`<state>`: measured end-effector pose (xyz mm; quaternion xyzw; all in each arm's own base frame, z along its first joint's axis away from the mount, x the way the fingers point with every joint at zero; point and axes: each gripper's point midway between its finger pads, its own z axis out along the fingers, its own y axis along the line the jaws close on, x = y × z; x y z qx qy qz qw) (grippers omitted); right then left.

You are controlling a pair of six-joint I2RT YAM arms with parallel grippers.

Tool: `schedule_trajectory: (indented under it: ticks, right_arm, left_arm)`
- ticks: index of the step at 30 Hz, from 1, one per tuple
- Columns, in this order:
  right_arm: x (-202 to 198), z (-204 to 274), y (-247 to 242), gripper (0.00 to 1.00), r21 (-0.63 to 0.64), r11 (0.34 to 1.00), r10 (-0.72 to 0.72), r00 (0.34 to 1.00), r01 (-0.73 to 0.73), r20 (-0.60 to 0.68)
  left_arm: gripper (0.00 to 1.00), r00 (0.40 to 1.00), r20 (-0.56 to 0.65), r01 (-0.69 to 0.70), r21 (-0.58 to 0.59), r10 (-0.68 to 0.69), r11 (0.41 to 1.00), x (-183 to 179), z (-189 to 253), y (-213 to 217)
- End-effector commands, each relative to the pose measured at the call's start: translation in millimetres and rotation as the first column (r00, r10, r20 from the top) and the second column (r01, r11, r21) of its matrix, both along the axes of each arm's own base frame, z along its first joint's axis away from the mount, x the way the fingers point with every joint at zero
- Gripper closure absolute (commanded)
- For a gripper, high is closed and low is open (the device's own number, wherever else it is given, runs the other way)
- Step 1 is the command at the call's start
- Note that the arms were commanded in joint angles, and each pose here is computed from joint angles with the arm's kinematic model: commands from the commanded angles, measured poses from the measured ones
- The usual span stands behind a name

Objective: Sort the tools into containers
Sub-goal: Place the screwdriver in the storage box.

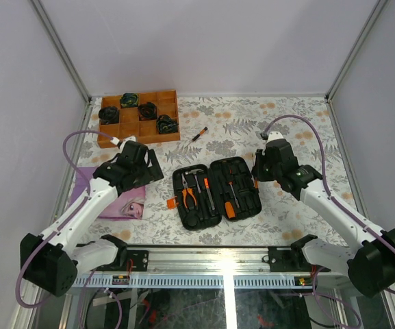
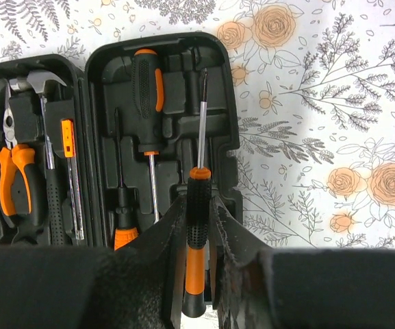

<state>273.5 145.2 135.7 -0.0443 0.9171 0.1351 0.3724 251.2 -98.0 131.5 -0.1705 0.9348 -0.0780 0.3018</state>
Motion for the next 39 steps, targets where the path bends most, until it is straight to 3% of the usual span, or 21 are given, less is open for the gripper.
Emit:
schedule_trajectory:
  ticks: [1, 5, 11, 18, 29, 39]
  right_arm:
    - [5.6, 18.0, 5.5, 1.00, 0.027, 1.000, 0.002, 0.999, -0.003, 0.039]
    - [6.6, 14.8, 3.9, 1.00, 0.026, 0.999, -0.022, 0.999, 0.021, 0.028]
    - [-1.4, 5.0, 19.0, 1.00, 0.023, 0.993, 0.112, 0.993, -0.112, -0.035]
    - [-14.5, -5.8, 26.9, 1.00, 0.028, 0.985, 0.173, 0.981, -0.171, -0.094]
    - [-28.4, -43.2, 50.3, 1.00, -0.007, 0.975, 0.217, 0.964, -0.221, -0.153]
    - [-29.8, -71.0, 34.6, 0.98, -0.109, 0.976, 0.162, 0.962, -0.190, -0.221]
  left_arm:
    - [0.01, 0.997, 0.065, -0.041, 0.003, 0.040, 0.999, 13.7, 9.3, 4.3]
    - [0.00, 0.989, 0.130, -0.065, -0.035, 0.069, 0.997, 15.8, 17.5, 4.8]
    - [0.00, 0.964, 0.232, -0.108, -0.109, 0.131, 0.988, 13.6, 32.9, 8.7]
    - [0.00, 0.922, 0.346, -0.110, -0.193, 0.172, 0.975, 5.9, 47.2, 12.6]
    - [0.00, 0.935, 0.325, -0.070, -0.215, 0.139, 0.974, -0.3, 39.4, 5.1]
    - [0.00, 0.930, 0.344, -0.055, -0.223, 0.132, 0.973, -3.0, 41.6, 4.8]
